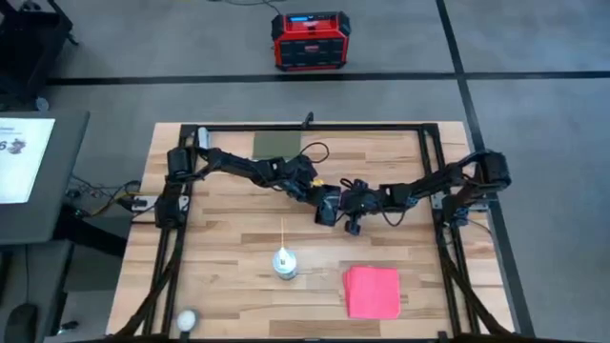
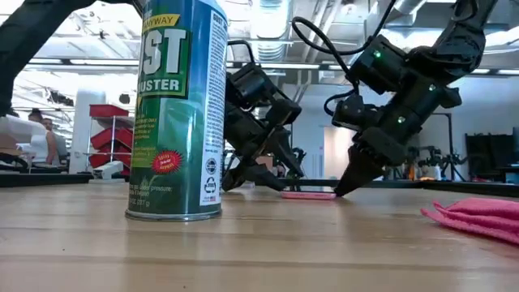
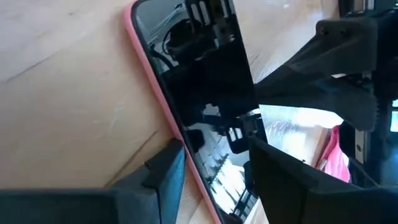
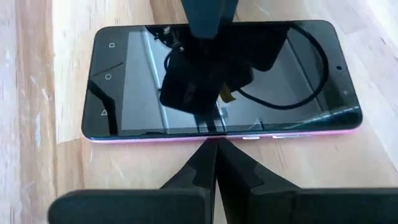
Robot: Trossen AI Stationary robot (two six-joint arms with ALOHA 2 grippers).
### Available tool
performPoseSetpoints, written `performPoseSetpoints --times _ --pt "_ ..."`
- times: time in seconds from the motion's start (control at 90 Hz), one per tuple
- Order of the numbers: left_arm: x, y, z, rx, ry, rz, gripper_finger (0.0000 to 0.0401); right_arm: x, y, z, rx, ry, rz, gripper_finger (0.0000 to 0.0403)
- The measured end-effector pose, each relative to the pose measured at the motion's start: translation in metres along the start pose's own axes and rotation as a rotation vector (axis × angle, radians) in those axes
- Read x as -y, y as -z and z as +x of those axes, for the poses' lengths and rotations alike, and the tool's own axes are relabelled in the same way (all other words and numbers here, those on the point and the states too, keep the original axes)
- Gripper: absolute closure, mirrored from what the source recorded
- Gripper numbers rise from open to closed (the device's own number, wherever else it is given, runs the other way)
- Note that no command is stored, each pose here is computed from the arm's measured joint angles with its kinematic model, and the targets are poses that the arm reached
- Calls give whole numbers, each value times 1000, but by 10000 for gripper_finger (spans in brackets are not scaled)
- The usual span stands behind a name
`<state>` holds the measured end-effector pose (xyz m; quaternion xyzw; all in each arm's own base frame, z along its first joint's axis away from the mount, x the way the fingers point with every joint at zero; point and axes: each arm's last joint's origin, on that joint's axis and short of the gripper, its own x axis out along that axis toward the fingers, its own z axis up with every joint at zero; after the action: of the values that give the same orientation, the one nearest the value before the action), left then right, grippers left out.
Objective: Apply microfiber cloth
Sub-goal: Spray the front of the pink cellphone with the white spray bottle
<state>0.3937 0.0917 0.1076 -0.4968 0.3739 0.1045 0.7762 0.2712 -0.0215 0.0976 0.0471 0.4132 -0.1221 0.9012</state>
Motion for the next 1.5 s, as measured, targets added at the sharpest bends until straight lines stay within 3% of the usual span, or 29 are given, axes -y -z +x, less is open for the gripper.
performPoseSetpoints --times 0.433,0.511,0.678,0.944,1.167,1.5 --pt "7 3 3 9 32 112 265 2 -5 2 44 -10 -3 403" --pt "9 5 4 2 33 153 290 2 -5 2 44 -10 -3 403" --pt "14 9 5 -27 84 231 382 3 -4 2 39 -7 -1 403" --pt "24 14 7 -12 130 393 391 4 -9 -6 59 3 2 403" --pt "37 13 -10 5 157 548 396 10 -20 -27 118 81 21 403" --pt "47 14 -25 59 81 675 397 15 -41 -58 291 97 61 403"
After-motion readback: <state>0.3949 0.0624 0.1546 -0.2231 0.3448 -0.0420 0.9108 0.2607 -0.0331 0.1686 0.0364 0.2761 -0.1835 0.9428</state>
